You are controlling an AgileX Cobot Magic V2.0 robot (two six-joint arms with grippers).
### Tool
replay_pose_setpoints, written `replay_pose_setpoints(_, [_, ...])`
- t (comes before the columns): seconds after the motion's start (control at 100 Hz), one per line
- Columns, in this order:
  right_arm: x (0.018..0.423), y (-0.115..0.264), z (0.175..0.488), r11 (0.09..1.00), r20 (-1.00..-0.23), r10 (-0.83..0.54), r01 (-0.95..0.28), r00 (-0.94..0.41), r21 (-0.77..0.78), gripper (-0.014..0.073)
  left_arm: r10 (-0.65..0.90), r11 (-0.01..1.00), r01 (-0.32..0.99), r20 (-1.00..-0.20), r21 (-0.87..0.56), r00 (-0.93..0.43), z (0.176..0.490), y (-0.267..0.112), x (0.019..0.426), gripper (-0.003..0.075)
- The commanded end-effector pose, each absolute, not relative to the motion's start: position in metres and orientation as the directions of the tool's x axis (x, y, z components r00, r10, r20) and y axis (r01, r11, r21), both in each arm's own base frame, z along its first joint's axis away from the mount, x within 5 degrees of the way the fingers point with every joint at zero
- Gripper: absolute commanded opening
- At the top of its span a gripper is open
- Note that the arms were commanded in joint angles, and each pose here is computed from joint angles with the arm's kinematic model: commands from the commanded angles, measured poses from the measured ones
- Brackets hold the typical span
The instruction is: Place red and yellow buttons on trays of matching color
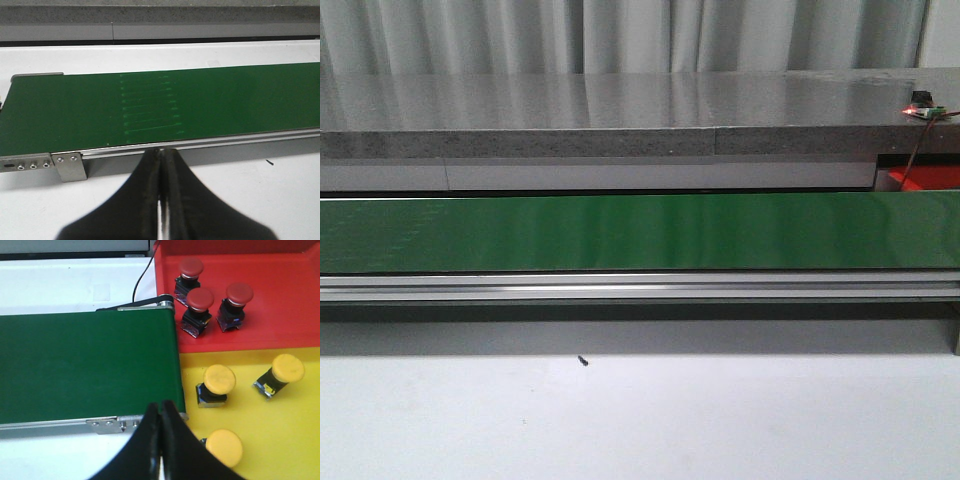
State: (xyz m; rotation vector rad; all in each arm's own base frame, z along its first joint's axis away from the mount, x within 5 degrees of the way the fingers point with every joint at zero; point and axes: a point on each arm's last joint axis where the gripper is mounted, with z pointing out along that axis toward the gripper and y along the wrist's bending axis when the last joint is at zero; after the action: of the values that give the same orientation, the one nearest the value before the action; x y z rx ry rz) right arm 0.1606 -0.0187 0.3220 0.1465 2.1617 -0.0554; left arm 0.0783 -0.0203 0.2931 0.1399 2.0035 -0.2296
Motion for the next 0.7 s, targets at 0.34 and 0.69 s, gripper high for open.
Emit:
replay_pose_setpoints(0.34, [0.092, -0.011, 0.304, 0.992, -0.928, 0.063, 0.123, -0.366, 0.019, -0.0122, -0.045, 0.973, 0.195, -0.933, -0.122, -0.358, 0.306, -0.020, 0.081, -0.0020])
replay_pose_setpoints(0.69, [0.076, -0.009, 0.293, 0.992, -0.941, 0.059, 0.123, -0.333, 0.019, -0.0122, -0.045, 0.973, 0.195, -0.933, -0.122, -0.358, 0.306, -0.020, 0.081, -0.0020])
